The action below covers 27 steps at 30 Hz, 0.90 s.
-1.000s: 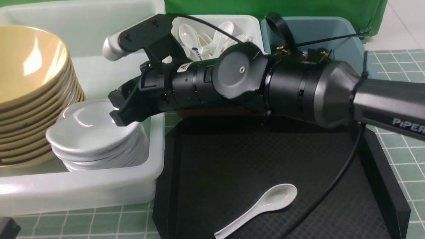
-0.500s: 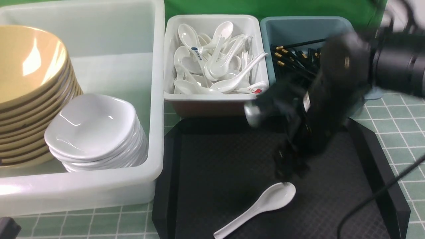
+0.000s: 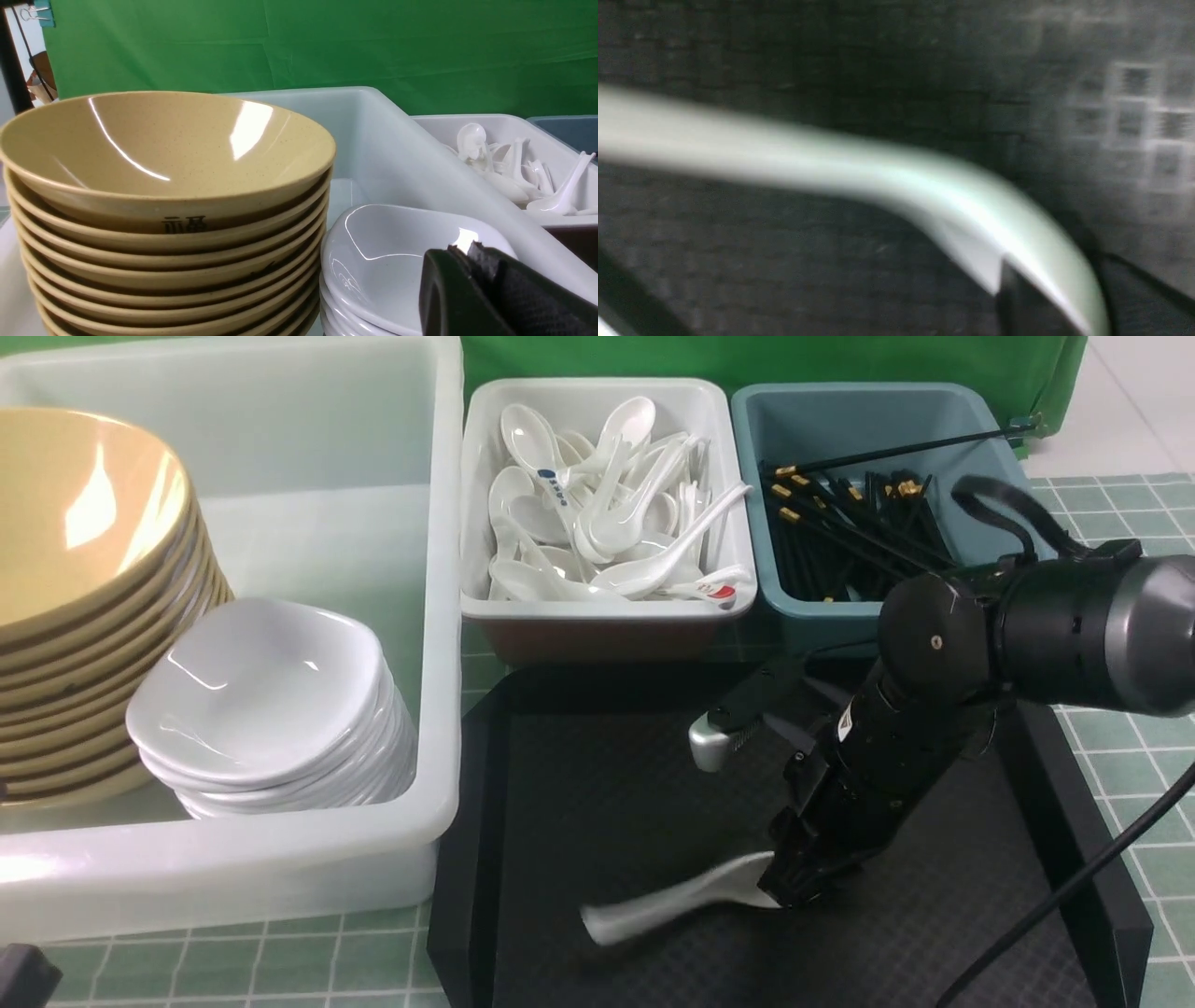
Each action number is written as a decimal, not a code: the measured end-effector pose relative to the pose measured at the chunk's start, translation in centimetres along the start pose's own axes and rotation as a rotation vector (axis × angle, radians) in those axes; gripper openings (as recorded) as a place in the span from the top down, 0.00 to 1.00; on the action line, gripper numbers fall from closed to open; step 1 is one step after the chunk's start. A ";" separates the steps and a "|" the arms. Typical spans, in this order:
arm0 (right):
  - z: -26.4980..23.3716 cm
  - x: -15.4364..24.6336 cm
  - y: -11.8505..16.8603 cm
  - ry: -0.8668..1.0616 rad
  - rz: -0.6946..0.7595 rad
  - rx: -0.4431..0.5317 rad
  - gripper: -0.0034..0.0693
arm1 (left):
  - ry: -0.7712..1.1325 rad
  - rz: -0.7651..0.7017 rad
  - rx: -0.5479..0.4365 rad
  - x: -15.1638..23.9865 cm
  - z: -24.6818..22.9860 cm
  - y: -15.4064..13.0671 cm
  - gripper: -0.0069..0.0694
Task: On blue table put chopsticks spoon bowls plates into blue grey white boxes.
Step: 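Reach down and grasp the white spoon resting in the bowl with the right gripper, then place the white spoon into the bin of spoons with the right gripper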
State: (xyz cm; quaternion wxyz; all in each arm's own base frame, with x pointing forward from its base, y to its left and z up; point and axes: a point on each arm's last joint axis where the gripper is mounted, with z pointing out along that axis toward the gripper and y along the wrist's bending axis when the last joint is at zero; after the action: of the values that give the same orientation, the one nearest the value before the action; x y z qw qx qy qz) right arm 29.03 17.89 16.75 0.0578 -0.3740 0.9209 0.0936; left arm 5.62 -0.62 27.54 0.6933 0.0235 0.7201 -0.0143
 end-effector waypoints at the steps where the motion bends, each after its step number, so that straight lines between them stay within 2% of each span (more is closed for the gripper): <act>1: -0.3 -0.1 0.0 -0.008 -0.004 0.002 0.74 | -0.004 0.000 -0.001 -0.1 0.0 0.0 0.91; 3: -0.8 -0.2 0.1 -0.017 -0.014 0.007 0.74 | -0.008 0.000 -0.003 -0.1 0.0 0.0 0.91; 6: -4.0 -1.3 0.3 -0.124 -0.037 0.038 0.74 | -0.010 0.000 -0.004 -0.1 0.0 0.0 0.91; 8: -6.7 -2.7 0.4 -0.253 -0.056 0.080 0.74 | -0.010 0.000 -0.004 -0.1 0.0 0.0 0.91; 11: -11.3 -6.3 -0.1 -0.575 -0.085 0.197 0.74 | -0.010 0.000 -0.004 -0.1 0.0 0.0 0.91; 16: -12.3 -10.9 -1.9 -0.891 -0.071 0.329 0.74 | -0.009 0.000 -0.004 -0.1 0.0 0.0 0.91; 19: -10.9 -13.0 -3.9 -0.906 -0.048 0.351 0.68 | -0.005 0.000 -0.003 0.1 0.0 0.0 0.91; 24: -10.5 -13.0 -6.5 -0.757 0.017 0.295 0.42 | -0.005 0.001 -0.004 0.1 0.0 0.0 0.91; 27: -12.4 -11.8 -7.3 -0.685 0.086 0.253 0.40 | -0.005 0.001 -0.004 0.1 0.0 0.0 0.91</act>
State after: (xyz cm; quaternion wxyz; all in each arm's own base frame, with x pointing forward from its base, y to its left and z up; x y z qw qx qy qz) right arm 42.10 18.03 30.02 0.4044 -0.2718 0.8674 0.1011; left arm 5.66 -0.58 27.45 0.6951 0.0225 0.7184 -0.0124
